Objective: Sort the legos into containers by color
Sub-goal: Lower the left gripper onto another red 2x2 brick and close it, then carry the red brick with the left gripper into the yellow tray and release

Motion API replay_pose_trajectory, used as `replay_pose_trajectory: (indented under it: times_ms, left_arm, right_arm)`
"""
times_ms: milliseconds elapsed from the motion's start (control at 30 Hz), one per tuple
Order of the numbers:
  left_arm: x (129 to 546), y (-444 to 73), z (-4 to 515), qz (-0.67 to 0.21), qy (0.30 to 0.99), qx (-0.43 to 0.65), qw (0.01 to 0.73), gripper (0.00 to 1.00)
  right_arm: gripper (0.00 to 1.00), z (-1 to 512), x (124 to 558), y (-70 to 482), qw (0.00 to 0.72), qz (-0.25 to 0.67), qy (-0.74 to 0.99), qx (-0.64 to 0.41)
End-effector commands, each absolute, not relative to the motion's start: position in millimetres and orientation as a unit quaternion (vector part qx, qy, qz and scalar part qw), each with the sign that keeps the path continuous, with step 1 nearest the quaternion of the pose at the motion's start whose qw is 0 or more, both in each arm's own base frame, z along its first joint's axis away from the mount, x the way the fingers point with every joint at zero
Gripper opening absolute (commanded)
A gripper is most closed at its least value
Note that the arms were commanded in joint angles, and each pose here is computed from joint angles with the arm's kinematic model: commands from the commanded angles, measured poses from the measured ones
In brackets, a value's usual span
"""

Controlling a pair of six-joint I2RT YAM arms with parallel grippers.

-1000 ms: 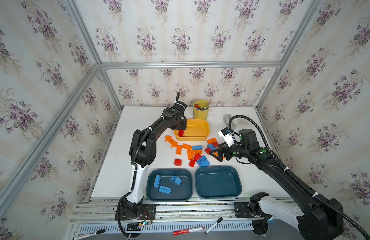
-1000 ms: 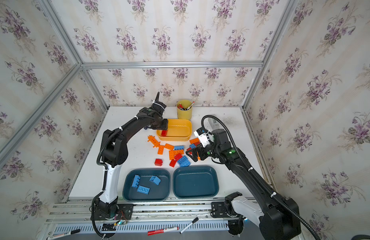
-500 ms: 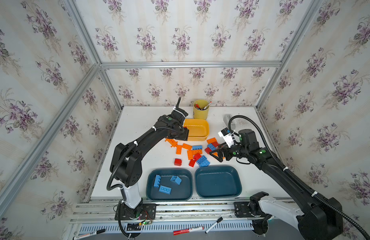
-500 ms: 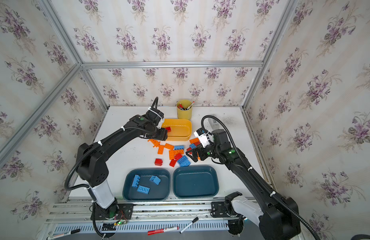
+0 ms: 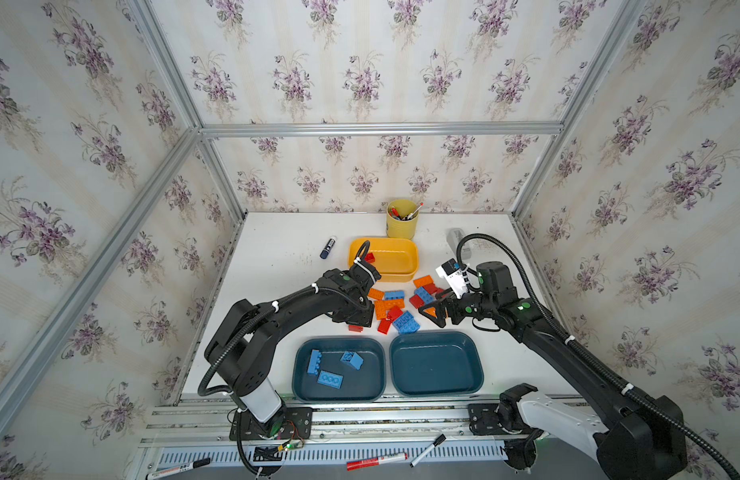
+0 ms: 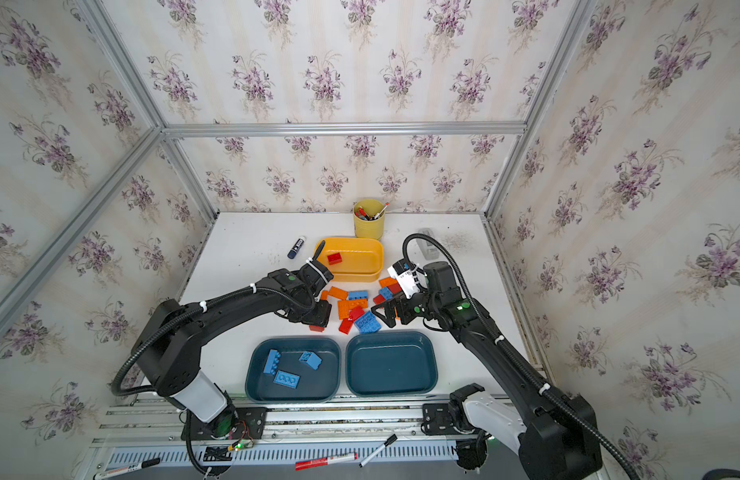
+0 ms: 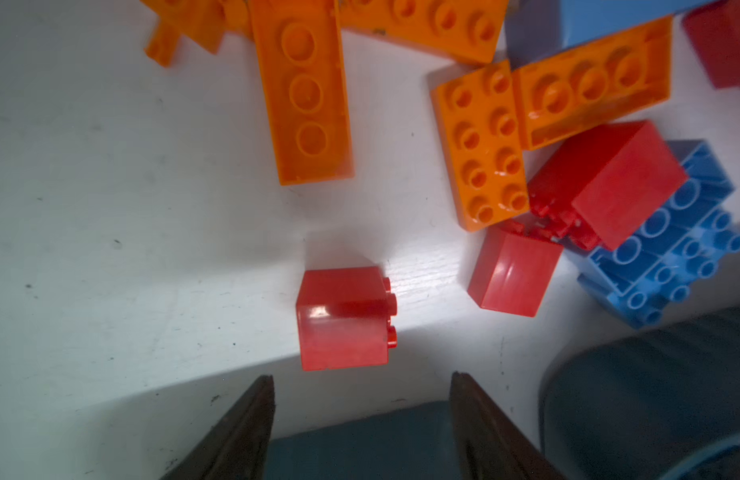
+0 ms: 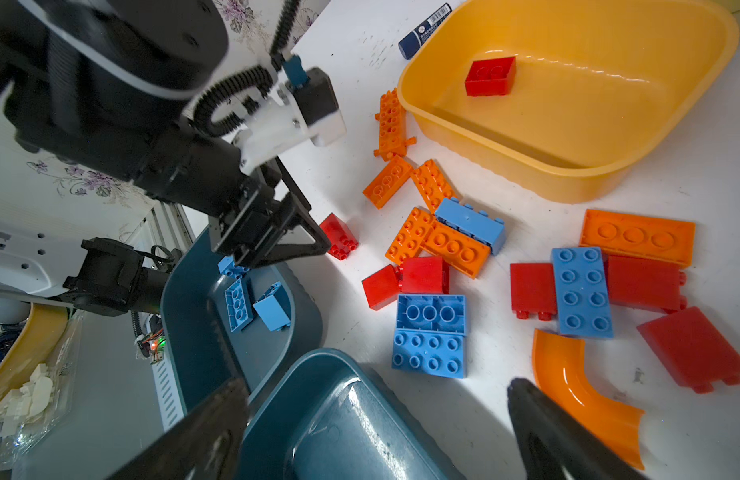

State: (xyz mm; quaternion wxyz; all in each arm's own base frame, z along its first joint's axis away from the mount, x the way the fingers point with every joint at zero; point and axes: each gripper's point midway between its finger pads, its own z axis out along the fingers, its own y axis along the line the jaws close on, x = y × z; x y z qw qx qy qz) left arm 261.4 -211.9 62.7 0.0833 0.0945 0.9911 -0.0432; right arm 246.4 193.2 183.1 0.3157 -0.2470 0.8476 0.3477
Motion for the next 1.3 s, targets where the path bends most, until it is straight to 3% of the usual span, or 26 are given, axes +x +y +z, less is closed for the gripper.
replay_pose_trajectory:
  times_ms: [0, 333, 433, 567, 667, 967, 1267]
  left_arm:
    - [264.8, -211.0, 54.0, -0.035, 0.992, 0.078, 0.09, 0.69]
    - [266.8, -210.3, 27.7, -0.008, 0.993, 0.091, 0.074, 0.68]
    - [268.8, -211.8, 25.0, -0.006, 0.993, 0.091, 0.072, 0.6]
    - [270.9, -211.4, 24.3, -0.001, 0.993, 0.096, 0.074, 0.42]
    - [273.5, -212.2, 27.8, -0.003, 0.992, 0.1, 0.078, 0.36]
    - [300.8, -217.7, 98.4, -0.044, 0.984, 0.109, 0.138, 0.37]
    - [383.6, -222.0, 155.5, -0.053, 0.971, 0.109, 0.207, 0.38]
  right_arm:
    - [1.0, 188.9, 246.3, 195.9, 0.326, 0.354, 0.839, -0.254]
    - [1.0, 185.8, 247.5, 196.6, 0.323, 0.356, 0.84, -0.252]
    - [1.0, 185.0, 247.4, 197.8, 0.319, 0.359, 0.84, -0.253]
    - [1.0, 185.5, 247.8, 196.3, 0.322, 0.355, 0.84, -0.253]
    - [1.0, 185.1, 247.1, 196.7, 0.321, 0.356, 0.84, -0.253]
    - [1.0, 188.3, 249.2, 196.7, 0.326, 0.355, 0.839, -0.253]
    - [1.0, 193.3, 252.1, 195.1, 0.335, 0.349, 0.838, -0.252]
